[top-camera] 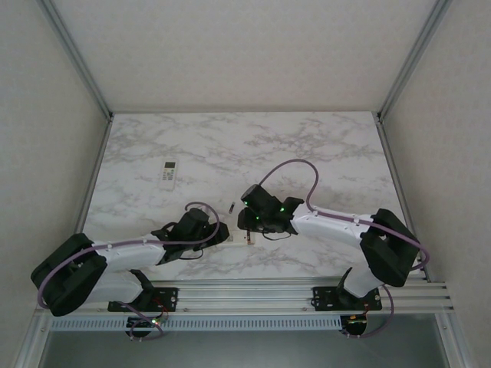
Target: Load the batteries into the remote control
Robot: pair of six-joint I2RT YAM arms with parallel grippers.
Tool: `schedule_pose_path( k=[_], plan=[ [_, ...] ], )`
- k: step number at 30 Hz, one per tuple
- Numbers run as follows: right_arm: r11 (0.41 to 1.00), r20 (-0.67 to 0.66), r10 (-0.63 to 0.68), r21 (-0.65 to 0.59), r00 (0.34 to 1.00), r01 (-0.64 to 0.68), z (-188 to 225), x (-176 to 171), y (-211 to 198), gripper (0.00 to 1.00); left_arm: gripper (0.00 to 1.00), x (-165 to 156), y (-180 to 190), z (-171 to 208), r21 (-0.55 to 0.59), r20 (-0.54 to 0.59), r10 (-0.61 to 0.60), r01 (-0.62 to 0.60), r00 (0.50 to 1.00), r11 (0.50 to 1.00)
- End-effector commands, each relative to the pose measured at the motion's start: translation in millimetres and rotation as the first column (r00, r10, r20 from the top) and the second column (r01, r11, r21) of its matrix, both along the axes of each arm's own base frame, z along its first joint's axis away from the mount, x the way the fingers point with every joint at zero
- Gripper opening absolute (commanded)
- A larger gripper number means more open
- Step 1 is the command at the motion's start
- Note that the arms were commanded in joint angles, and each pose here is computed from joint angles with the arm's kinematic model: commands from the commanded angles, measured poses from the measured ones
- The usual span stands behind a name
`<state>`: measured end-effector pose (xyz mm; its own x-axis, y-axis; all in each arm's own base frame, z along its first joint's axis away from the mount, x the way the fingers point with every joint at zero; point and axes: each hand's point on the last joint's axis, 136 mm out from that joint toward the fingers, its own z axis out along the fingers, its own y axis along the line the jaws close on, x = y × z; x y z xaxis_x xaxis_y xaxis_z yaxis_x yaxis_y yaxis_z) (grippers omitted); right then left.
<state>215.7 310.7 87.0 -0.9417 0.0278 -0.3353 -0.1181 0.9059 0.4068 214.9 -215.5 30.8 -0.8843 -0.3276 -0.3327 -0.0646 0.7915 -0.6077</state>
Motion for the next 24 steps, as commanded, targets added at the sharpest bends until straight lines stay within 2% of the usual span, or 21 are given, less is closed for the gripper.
schedule_pose_path(
  k=[1,3,9,15,20,24],
  plan=[
    [0.995,0.104,0.006,-0.096,0.995,0.004,26,25,-10,0.42,0.67,-8,11,7,0.069,0.002,0.005,-0.005,1.0,0.998],
    [0.992,0.091,0.003,-0.126,0.996,0.009,29,34,-4,0.42,0.74,-1,22,27,0.076,0.075,0.048,-0.053,0.996,0.996],
    [0.992,0.041,-0.042,-0.116,0.998,0.047,18,67,26,0.41,0.83,5,48,78,0.018,0.251,0.138,-0.148,0.958,0.989],
    [0.995,-0.039,-0.04,-0.089,0.998,0.036,-8,85,52,0.38,0.86,4,63,79,0.017,0.253,0.193,-0.204,0.948,0.979],
    [0.994,-0.107,-0.013,-0.111,0.994,0.001,-34,84,63,0.36,1.0,1,62,69,0.003,0.229,0.199,-0.205,0.953,0.979],
    [0.988,-0.116,-0.004,-0.151,0.993,-0.014,-52,85,61,0.34,0.99,1,62,70,-0.015,0.238,0.205,-0.207,0.949,0.978]
  ],
)
